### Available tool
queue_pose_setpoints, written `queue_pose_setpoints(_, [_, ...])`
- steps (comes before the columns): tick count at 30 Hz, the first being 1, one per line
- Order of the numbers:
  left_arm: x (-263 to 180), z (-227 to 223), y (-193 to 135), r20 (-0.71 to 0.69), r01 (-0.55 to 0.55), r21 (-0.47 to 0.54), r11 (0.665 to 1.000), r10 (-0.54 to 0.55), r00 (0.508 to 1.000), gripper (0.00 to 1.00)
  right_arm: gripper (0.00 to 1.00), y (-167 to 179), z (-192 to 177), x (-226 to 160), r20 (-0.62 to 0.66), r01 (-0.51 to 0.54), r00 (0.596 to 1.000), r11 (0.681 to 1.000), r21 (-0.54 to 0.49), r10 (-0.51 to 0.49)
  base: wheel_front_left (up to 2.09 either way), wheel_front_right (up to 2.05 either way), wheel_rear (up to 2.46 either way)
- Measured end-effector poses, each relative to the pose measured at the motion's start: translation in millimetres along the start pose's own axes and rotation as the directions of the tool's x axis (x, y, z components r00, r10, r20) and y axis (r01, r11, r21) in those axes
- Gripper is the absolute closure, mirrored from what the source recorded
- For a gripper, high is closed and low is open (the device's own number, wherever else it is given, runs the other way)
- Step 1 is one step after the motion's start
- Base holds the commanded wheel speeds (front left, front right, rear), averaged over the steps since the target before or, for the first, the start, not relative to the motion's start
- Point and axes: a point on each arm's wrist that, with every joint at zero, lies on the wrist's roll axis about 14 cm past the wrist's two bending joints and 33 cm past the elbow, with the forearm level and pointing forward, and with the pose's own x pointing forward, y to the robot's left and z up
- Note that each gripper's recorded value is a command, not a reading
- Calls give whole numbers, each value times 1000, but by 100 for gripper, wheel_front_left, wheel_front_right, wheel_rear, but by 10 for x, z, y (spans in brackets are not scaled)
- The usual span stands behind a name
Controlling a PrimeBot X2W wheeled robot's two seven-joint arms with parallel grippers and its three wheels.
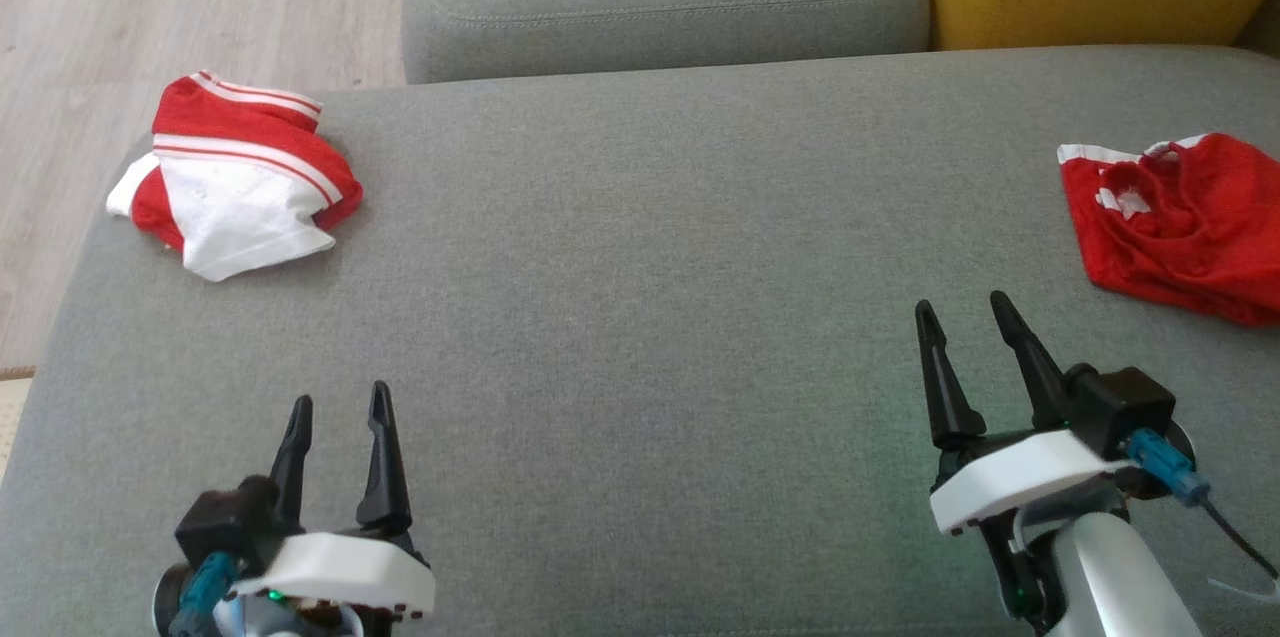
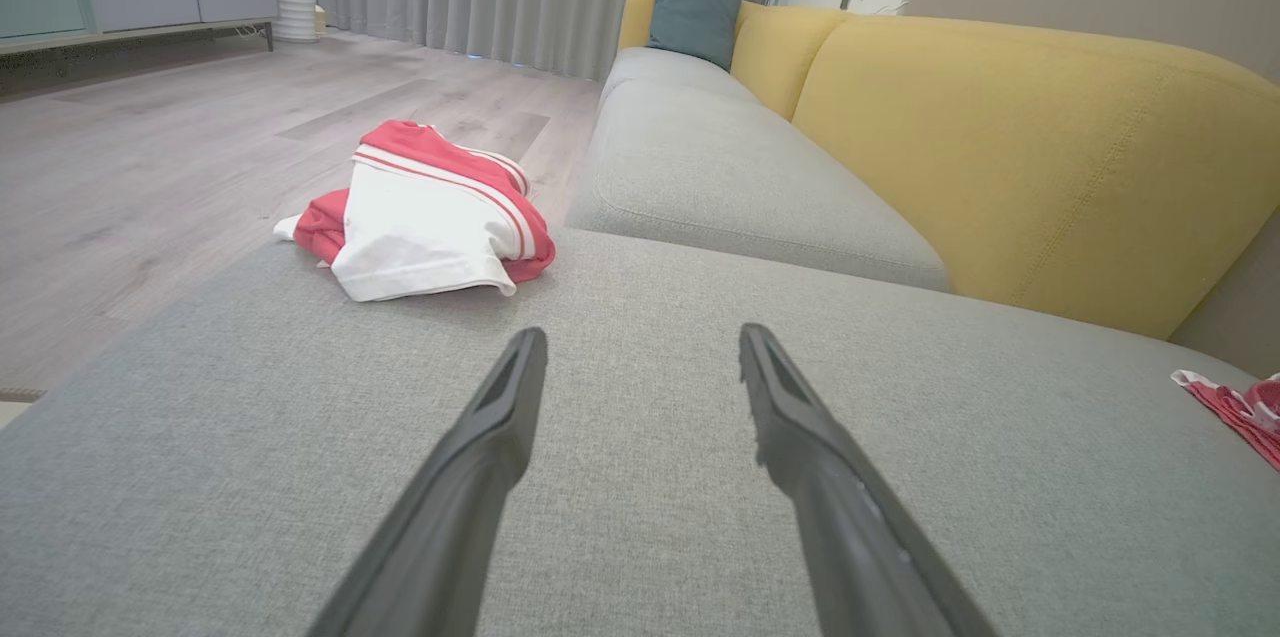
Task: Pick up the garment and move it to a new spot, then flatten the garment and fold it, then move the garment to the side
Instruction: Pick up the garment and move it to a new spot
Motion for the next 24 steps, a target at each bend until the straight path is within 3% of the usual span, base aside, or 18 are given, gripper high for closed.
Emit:
queue_pose_setpoints(8, [-75, 19, 133, 6, -44, 0, 999, 44, 999, 0, 0, 153, -45, 50, -15, -46, 999, 999, 2, 46, 0, 0, 0])
queue_pose_setpoints(14, [-259, 137, 424, 47, -138, 13, 990, 138, 989, 0, 0, 497, -72, 178, -23, -149, 989, 989, 8, 149, 0, 0, 0])
queue_pose_setpoints(24, [-792, 364, 1036, 131, -355, 12, 935, 350, 927, 0, 0, 1354, -103, 359, -35, -384, 922, 923, 23, 385, 0, 0, 0])
